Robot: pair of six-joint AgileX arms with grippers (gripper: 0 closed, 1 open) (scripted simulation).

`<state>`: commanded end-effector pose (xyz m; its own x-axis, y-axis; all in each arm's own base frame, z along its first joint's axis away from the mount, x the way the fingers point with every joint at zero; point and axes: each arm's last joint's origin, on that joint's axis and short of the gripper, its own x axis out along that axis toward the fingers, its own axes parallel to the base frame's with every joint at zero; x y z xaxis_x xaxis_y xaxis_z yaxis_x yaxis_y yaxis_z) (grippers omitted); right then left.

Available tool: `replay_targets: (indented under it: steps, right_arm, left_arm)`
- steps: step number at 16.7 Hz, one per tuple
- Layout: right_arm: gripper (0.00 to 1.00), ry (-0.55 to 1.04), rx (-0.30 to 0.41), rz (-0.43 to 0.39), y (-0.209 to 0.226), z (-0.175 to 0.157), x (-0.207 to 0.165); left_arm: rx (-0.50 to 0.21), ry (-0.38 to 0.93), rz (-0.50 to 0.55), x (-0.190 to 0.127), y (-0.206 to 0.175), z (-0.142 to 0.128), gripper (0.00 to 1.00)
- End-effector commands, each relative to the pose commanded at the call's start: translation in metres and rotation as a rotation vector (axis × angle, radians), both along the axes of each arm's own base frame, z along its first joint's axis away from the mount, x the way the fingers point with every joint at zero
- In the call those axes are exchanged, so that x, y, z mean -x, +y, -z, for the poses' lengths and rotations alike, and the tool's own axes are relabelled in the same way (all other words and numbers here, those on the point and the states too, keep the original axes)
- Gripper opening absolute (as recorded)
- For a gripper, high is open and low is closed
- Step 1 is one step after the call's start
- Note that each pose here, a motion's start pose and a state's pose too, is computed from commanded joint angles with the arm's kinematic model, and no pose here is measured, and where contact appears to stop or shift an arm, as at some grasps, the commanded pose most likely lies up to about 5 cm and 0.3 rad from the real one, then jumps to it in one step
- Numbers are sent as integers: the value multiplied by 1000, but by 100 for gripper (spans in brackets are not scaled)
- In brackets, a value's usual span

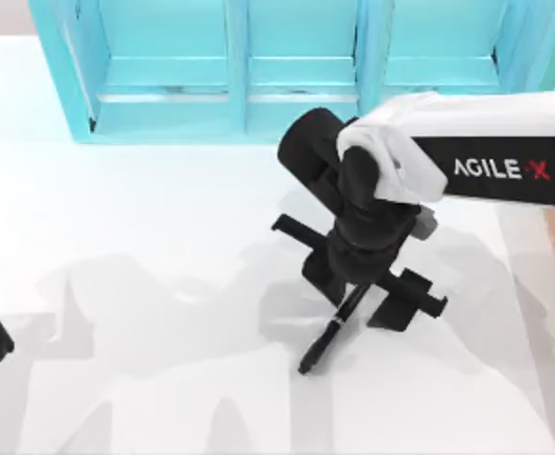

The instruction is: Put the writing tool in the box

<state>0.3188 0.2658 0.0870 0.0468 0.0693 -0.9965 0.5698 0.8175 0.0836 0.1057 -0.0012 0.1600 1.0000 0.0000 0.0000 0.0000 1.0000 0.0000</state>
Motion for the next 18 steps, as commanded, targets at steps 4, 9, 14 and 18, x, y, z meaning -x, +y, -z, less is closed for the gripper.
replay_targets:
  steps: [4,9,14,18]
  right_arm:
    - [0,0,0,0,0,0,0]
    - [0,-12,21,-28,-7,-34,3]
    - [0,1,28,-27,-5,-88,2]
    - [0,-8,24,-29,-8,-128,4]
  left_arm:
    - [0,0,0,0,0,0,100]
    - [0,0,0,0,0,0,100]
    - [0,0,0,0,0,0,100]
    - [0,0,0,0,0,0,100]
